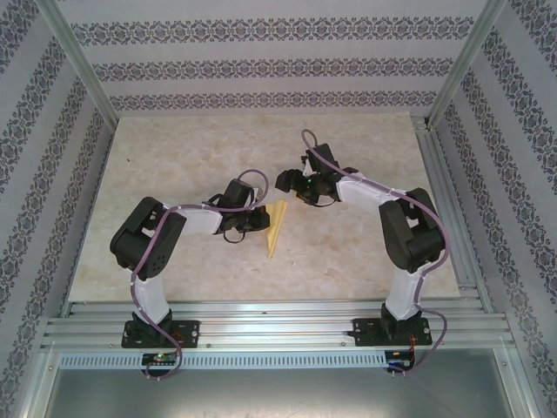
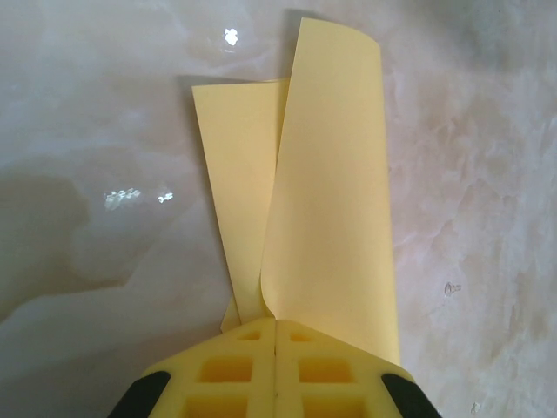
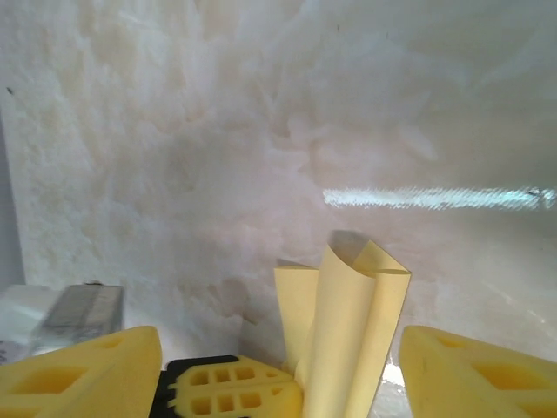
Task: Fold a paper plane with a square sheet of paper (fold left side to right side)
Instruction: Fold the wing for the fifth time at the center of the table.
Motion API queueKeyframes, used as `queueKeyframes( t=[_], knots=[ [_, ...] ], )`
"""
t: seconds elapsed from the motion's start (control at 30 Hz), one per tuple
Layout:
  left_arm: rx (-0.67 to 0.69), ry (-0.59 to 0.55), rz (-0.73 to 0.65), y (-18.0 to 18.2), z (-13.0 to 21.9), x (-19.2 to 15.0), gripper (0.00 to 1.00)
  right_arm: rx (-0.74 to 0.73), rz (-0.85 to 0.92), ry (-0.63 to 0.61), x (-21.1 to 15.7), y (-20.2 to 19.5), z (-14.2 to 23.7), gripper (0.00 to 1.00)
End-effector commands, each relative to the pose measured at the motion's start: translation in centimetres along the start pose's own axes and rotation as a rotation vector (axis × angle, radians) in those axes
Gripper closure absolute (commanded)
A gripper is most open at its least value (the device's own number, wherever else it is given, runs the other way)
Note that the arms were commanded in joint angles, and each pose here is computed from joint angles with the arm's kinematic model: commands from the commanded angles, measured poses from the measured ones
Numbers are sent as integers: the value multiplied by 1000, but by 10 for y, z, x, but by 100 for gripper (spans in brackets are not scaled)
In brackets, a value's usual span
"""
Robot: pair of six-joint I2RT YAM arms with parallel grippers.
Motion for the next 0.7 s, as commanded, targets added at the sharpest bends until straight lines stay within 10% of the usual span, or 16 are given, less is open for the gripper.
queueKeyframes(
  t=[0.0, 0.23, 0.67],
  knots=[
    [91, 88, 20, 23, -13, -32, 100, 18, -3, 3, -10, 1, 15, 43],
    [100, 88, 6, 22, -12, -30, 100, 45, -38, 103, -51, -3, 1, 77],
    [100, 89, -1, 19, -13, -29, 100, 24, -59, 198, -85, -6, -38, 90]
  ],
)
Point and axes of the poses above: each hand's point on the last joint's axis, 136 mm out from that joint toward the fingers, its own z axis back along the fingers, its own y axis along the line the jaws close on, x = y × z, the point moved 3 cm from there along z, back along the fingers, and after that the axes turned 7 degrees about -z, right-handed, at the moved point
